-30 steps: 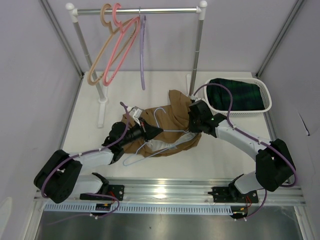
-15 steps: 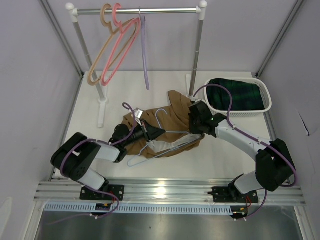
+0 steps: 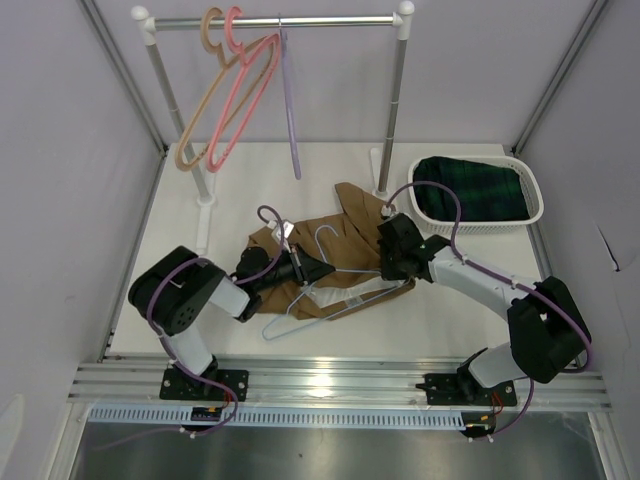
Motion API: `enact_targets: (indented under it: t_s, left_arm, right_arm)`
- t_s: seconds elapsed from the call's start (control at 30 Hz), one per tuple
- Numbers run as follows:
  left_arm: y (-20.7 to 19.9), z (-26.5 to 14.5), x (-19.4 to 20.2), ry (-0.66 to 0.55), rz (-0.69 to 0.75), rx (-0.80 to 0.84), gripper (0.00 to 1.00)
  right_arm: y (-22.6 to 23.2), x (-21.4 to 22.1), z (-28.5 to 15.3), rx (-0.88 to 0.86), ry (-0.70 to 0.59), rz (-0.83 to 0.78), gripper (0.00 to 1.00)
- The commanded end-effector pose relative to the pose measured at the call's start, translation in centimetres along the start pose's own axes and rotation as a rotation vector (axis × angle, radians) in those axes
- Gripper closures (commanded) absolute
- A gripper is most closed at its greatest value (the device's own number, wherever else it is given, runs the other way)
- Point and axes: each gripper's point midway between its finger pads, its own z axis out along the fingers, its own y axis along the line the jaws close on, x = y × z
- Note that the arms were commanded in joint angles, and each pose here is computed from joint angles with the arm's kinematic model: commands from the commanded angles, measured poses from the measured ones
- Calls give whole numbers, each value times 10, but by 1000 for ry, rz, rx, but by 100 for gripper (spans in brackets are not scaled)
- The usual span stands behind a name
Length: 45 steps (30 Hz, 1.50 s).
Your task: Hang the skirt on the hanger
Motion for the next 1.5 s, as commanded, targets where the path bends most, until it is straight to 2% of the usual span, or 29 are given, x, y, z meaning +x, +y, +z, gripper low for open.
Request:
enact_targets:
  t_s: [0.0, 0.1, 0.23, 0.27, 0.53, 0.67, 0.83, 0.93, 1.17, 1.47]
  left_arm:
    - [-58, 5, -39, -148, 136, 254, 100]
    - [-53, 8, -34, -125, 132, 231, 100]
    - [-52, 10, -32, -115, 149, 218, 100]
    - [-52, 10, -32, -112, 153, 219, 100]
    - [-49, 10, -28, -95, 150, 210, 100]
    - [-49, 11, -27, -92, 153, 208, 100]
    - [-49, 9, -27, -87, 164, 202, 100]
    - [-51, 9, -27, -84, 167, 206, 100]
    - [-53, 8, -26, -81, 172, 212, 100]
    - [-56, 8, -25, -73, 171, 225, 100]
  right_arm:
    - [7, -3, -2, -40, -31, 13, 89]
    - [6, 2, -1, -43, -27, 18, 85]
    - [1, 7, -1, -21, -18, 14, 70]
    - [-1, 8, -2, -9, -14, 14, 63]
    - [-9, 7, -18, 5, -69, 66, 42]
    - [-14, 6, -21, 16, -92, 91, 46]
    - [-23, 11, -20, 51, -88, 127, 62]
    - [-28, 17, -14, 70, -65, 125, 68]
    - [-46, 18, -8, 148, -66, 118, 69]
    - [-64, 16, -1, 236, -59, 114, 60]
